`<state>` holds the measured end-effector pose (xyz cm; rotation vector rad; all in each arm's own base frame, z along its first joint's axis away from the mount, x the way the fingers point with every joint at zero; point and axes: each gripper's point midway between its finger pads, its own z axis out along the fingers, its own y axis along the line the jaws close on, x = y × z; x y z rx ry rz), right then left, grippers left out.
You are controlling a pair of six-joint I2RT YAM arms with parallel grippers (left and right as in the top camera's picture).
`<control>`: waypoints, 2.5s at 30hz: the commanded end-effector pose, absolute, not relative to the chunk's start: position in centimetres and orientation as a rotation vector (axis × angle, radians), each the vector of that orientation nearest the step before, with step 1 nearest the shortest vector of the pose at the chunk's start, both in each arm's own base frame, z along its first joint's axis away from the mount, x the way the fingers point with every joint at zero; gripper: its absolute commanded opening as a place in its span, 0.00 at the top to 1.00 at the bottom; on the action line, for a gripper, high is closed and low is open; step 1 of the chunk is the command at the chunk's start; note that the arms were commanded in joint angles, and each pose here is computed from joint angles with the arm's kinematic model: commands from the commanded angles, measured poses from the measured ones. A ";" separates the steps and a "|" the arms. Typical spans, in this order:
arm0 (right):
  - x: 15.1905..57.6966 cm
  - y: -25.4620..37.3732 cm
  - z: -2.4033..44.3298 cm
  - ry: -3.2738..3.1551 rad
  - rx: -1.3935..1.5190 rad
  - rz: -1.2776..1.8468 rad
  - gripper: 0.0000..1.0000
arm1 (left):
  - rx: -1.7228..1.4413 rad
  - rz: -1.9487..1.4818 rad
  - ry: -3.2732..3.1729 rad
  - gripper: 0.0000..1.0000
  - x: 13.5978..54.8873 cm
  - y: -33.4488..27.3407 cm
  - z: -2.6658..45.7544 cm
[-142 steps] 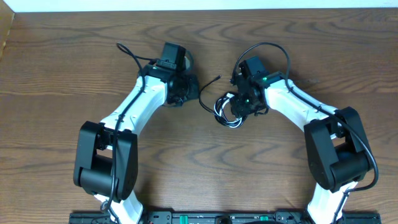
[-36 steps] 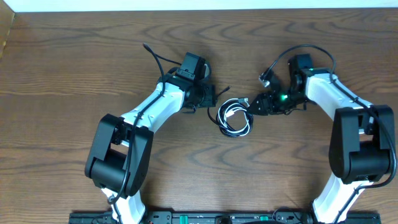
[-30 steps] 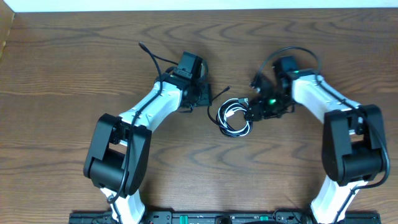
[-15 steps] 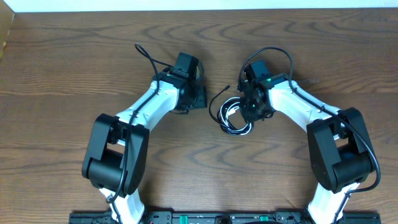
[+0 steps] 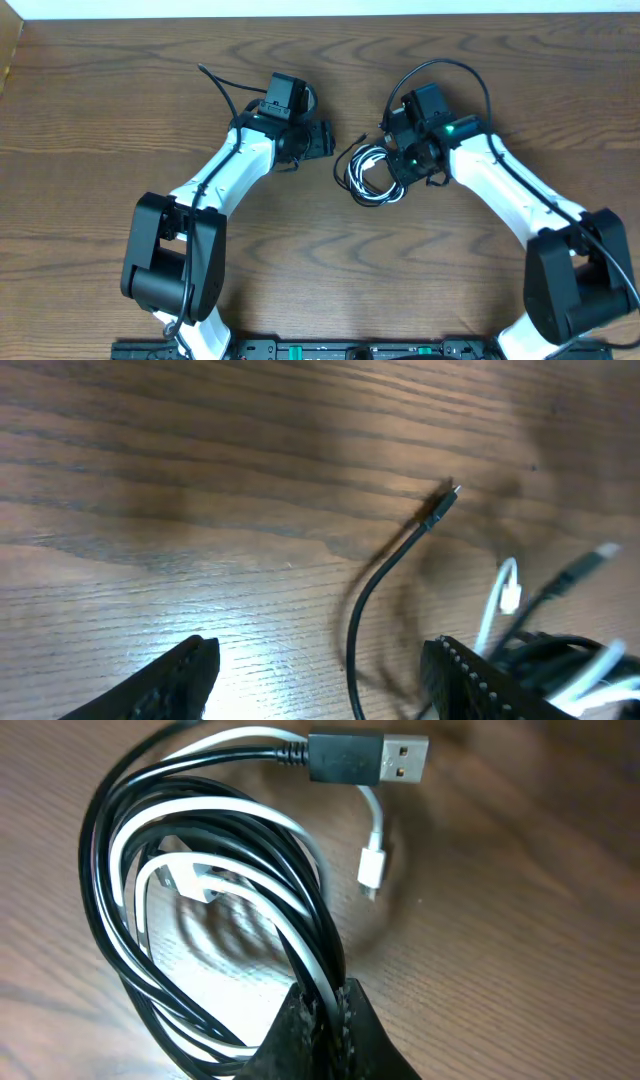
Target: Untangle cables
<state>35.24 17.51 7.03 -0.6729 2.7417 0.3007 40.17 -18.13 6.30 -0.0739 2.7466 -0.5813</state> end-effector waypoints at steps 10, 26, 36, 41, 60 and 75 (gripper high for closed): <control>34.0 20.5 11.3 2.547 -0.895 0.521 0.99 | -0.028 -1.178 2.607 0.31 40.6 -20.0 11.7; 33.3 21.3 12.0 2.511 -0.945 0.614 0.99 | -0.056 -1.244 2.696 0.31 39.1 -20.6 9.5; 33.2 21.3 12.0 2.514 -0.945 0.615 0.99 | -0.010 -1.199 2.738 0.33 38.3 -22.2 8.4; 33.2 21.3 12.0 2.516 -0.944 0.615 0.99 | 0.005 -1.147 2.785 0.56 37.7 -22.9 6.8; 34.0 17.4 10.2 2.637 -0.811 0.426 0.99 | -0.083 -0.863 2.850 0.92 38.6 -20.1 4.0; 34.0 14.0 7.8 2.716 -0.780 0.167 0.99 | -0.176 -0.537 2.979 0.92 36.9 -16.3 1.7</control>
